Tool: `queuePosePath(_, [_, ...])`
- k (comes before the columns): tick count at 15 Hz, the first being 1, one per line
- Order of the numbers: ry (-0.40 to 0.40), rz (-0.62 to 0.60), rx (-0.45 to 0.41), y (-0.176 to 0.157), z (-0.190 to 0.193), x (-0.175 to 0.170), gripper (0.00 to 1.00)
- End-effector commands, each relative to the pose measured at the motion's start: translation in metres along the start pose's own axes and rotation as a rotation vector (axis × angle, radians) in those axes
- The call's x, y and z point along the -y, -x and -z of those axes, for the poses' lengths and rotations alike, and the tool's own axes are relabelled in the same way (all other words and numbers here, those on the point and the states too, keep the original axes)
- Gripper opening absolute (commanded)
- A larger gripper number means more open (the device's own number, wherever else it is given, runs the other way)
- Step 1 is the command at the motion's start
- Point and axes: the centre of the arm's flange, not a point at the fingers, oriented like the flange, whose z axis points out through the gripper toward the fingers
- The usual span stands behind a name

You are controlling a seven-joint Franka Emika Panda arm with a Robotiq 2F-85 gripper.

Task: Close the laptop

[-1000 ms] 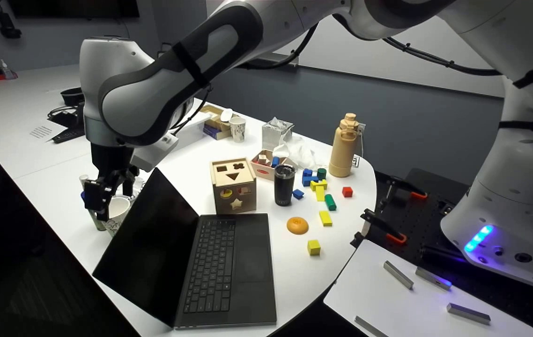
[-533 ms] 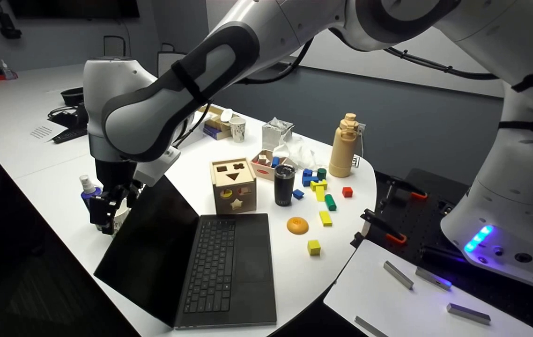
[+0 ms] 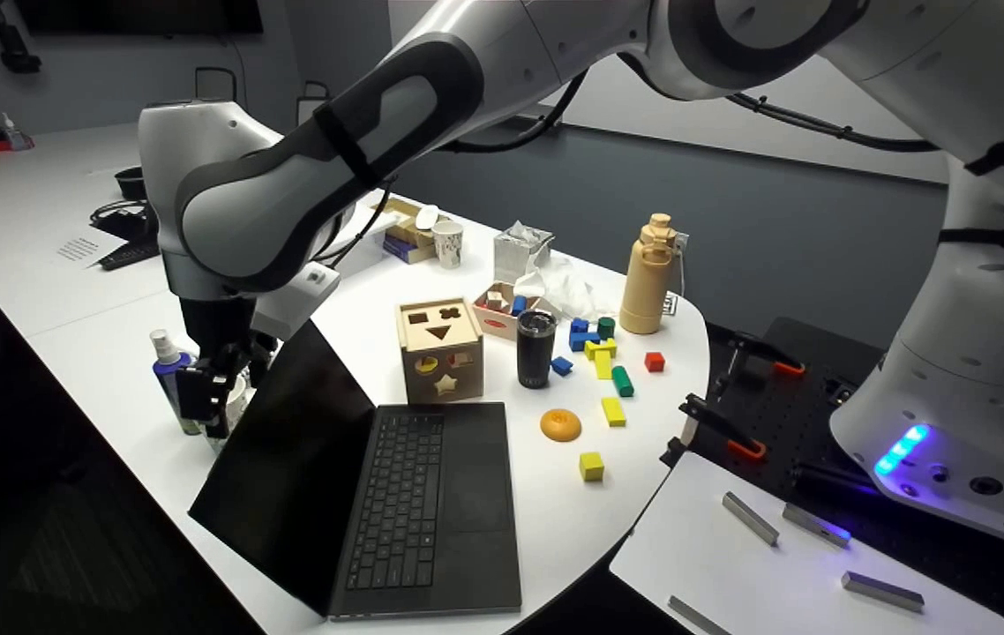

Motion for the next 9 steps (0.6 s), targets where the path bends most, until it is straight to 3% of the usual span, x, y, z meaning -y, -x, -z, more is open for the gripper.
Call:
queuePosePath(1, [0.044,-0.022,0.114,0.012,0.007,-0.002,1.0])
queuePosePath(9, [0.08,-0.085,0.209,0.048,0.02,-0.013,1.0])
